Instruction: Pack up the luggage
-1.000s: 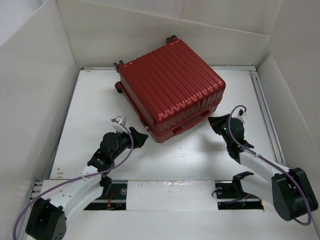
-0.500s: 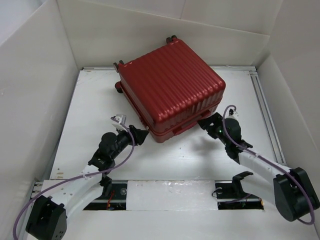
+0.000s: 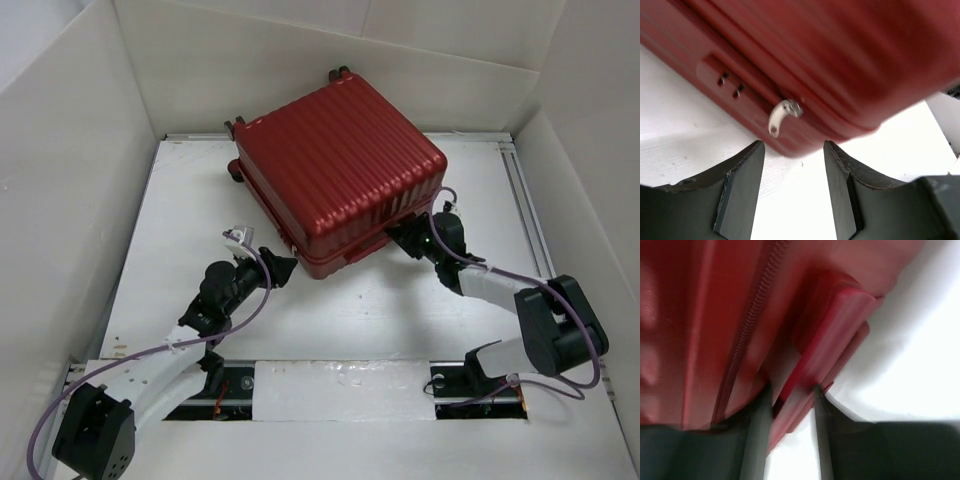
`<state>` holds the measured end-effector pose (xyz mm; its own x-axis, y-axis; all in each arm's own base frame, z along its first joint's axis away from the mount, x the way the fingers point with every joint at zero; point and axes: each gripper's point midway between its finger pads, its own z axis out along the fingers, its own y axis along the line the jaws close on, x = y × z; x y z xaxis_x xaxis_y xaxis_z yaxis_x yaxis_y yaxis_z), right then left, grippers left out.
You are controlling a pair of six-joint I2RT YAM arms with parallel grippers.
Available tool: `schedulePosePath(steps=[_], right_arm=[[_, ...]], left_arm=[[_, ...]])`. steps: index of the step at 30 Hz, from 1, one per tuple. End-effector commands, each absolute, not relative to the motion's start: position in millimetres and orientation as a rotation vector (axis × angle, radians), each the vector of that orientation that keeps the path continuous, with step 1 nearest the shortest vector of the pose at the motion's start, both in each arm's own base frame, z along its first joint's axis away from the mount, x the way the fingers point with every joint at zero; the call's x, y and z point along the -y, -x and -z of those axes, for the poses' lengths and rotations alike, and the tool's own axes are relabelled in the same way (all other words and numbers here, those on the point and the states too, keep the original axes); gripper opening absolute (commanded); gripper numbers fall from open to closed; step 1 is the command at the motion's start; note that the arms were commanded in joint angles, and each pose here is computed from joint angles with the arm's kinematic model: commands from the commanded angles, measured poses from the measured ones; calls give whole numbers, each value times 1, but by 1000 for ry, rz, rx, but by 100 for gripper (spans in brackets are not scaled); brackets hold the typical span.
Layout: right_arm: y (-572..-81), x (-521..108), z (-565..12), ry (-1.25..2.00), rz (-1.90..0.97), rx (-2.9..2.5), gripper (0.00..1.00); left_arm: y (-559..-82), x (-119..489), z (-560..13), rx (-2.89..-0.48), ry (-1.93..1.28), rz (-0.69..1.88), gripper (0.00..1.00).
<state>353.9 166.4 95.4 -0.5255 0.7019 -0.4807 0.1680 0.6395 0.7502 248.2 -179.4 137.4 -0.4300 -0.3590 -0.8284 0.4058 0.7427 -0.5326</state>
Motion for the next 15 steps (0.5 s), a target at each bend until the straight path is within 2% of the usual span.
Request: schedulePosePath(steps=[1, 3, 4, 8, 15], right_arm=[[-372, -144, -74, -799, -756, -2001, 19], [-363, -128, -60, -871, -782, -1974, 2], [-359, -121, -54, -887, -779, -1970, 0], [-353, -104, -85, -886, -839, -1855, 0], [-325, -38, -114, -937, -647, -1760, 0]], left_arm=[[-257, 181, -162, -1761, -26, 860, 47], [-257, 179, -158, -1778, -18, 847, 47], [-257, 179, -158, -1779, -18, 847, 47], [-253, 184, -155, -1791, -53, 867, 48], [-240, 212, -161, -1786, -155, 882, 50]])
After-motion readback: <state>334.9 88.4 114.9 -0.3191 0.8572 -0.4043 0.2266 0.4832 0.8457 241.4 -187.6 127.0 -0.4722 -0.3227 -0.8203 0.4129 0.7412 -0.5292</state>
